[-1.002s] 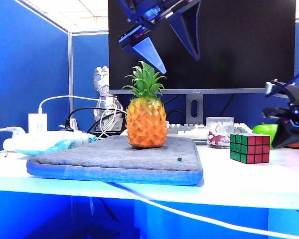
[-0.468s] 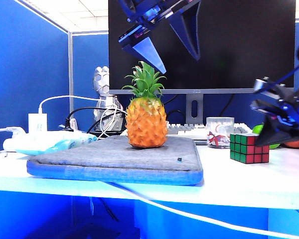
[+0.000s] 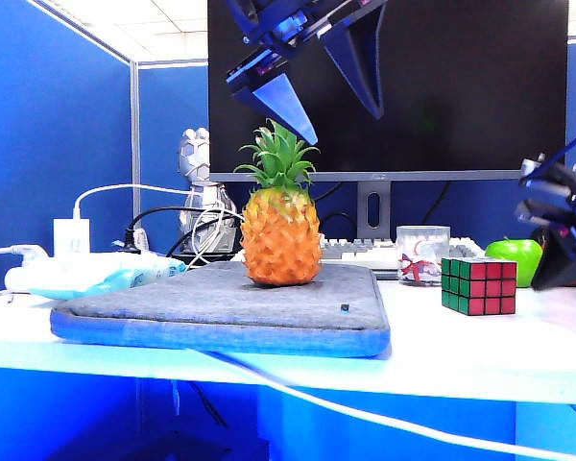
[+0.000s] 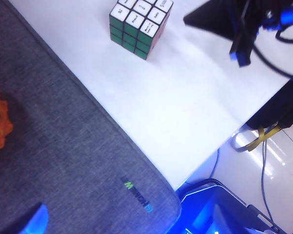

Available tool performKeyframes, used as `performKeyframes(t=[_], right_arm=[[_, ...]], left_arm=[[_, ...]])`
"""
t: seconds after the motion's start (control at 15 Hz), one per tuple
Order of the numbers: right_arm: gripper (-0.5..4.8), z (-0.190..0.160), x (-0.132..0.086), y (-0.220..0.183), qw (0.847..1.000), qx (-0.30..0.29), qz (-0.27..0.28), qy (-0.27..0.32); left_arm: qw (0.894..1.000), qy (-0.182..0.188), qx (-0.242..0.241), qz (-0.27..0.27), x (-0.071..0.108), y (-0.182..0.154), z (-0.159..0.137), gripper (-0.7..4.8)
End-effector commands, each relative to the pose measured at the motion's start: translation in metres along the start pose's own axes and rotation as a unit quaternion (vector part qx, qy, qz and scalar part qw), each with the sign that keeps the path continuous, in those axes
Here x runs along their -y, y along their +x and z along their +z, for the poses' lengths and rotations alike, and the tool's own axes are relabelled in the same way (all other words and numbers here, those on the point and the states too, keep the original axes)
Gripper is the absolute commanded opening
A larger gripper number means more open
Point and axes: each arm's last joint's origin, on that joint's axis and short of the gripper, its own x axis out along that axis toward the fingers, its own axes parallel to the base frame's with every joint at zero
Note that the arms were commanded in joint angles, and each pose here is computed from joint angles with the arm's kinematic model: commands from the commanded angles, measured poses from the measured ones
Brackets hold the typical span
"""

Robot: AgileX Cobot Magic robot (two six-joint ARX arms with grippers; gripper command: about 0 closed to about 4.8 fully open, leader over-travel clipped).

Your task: Rotate the Rubik's Cube so that its red face is facing towards you.

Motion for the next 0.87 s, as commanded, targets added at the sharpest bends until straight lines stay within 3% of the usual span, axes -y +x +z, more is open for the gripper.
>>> performKeyframes(t=[0.07, 0.33, 0.87], right_arm=[[-0.02, 0.005, -0.005, 0.000, 1.000, 0.017, 0.014, -0.012], [-0.02, 0.006, -0.025, 0.007, 0.999, 0.015, 0.038, -0.032], [-0.02, 0.009, -0.037, 0.014, 0.998, 0.032, 0.056, -0.027]], left_arm=[[1.000, 0.002, 0.018, 0.001, 0.000, -0.003, 0.004, 4.79], [1.000, 0.003, 0.026, 0.001, 0.000, -0.003, 0.005, 4.79], [1.000, -0.004, 0.027, -0.001, 0.000, -0.003, 0.006, 4.79]])
